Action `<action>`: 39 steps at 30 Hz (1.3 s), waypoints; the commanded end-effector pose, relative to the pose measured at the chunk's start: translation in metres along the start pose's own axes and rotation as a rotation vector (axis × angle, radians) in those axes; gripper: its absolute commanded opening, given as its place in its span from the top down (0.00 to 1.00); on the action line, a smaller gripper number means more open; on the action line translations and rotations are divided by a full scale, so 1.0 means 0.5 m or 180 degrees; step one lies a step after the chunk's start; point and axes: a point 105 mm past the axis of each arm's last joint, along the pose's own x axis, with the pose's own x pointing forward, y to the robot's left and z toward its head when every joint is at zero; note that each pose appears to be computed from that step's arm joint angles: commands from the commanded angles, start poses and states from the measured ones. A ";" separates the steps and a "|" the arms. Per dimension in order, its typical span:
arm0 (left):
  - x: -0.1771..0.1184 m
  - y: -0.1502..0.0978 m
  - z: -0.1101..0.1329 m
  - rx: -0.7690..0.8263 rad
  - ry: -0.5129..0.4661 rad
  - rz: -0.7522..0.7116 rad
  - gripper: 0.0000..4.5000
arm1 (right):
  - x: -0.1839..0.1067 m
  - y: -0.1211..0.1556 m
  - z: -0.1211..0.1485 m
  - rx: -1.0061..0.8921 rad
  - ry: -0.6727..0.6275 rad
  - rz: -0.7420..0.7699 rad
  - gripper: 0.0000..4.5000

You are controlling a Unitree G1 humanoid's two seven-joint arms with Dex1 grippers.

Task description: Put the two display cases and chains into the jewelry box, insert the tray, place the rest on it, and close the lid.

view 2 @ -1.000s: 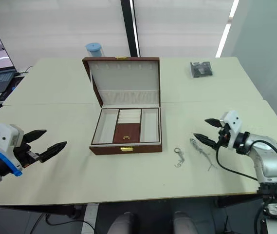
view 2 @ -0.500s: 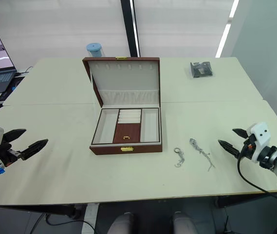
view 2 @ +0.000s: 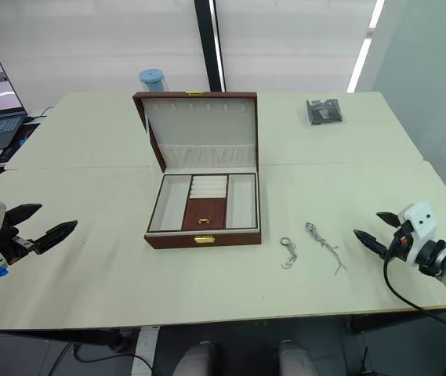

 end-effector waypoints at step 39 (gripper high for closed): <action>-0.002 -0.446 0.024 0.0514 -0.0838 -0.2805 0.00 | 0.104 0.182 -0.005 -0.0041 -0.0075 0.0172 0.01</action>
